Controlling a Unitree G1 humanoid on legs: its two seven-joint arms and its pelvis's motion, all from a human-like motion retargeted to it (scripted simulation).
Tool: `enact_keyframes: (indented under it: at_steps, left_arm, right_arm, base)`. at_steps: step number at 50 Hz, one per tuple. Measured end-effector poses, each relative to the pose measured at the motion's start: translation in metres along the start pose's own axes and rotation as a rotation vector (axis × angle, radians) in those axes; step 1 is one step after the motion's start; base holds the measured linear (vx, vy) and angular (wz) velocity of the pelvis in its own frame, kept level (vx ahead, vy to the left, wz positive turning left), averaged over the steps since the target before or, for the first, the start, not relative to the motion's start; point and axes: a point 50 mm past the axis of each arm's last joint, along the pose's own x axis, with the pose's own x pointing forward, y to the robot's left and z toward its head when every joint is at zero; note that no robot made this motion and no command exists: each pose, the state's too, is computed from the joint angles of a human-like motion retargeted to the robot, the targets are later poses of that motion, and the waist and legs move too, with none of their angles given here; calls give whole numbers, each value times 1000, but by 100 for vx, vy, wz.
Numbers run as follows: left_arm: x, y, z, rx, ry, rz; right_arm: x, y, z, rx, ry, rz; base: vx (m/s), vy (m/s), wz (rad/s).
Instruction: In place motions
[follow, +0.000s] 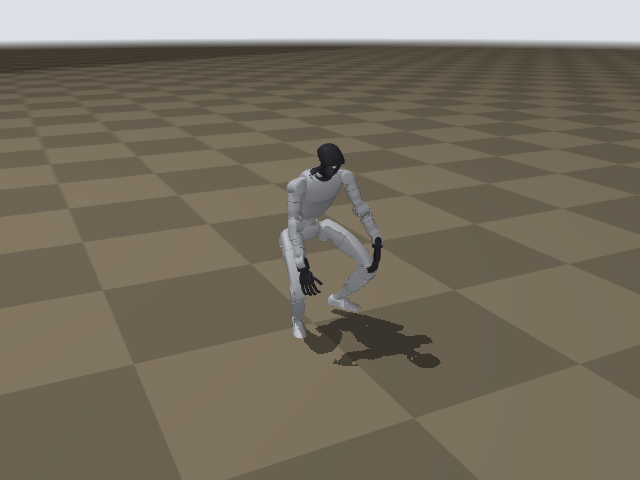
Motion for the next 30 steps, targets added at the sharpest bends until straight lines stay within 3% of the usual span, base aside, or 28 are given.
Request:
enact_keyframes:
  at_steps: [5, 12, 17, 22, 26, 30]
  left_arm:
    - [-11, -26, -121, -157, 356, -54]
    - [-43, -143, -254, -703, 620, 153]
    - [-101, -223, -317, -1053, 834, 312]
    - [-173, -274, -356, -1230, 1028, 219]
    - [-174, -271, -355, -1200, 1093, 126]
    - [-142, -236, -344, -1051, 951, 188]
  right_arm:
    - [-33, 62, -110, 40, 382, 58]
    - [-163, 158, -241, 287, 1003, 160]
    - [-281, 196, -291, 388, 1314, 285]
    - [-378, 202, -311, 346, 1565, 312]
    - [-378, 200, -310, 340, 1652, 333]
    - [-321, 191, -306, 284, 1420, 322]
  base:
    - [13, 3, 1]
    - [17, -1, 16]
    - [28, -2, -8]
    - [29, 6, 21]
    - [-17, 1, 17]
    - [-11, 1, 8]
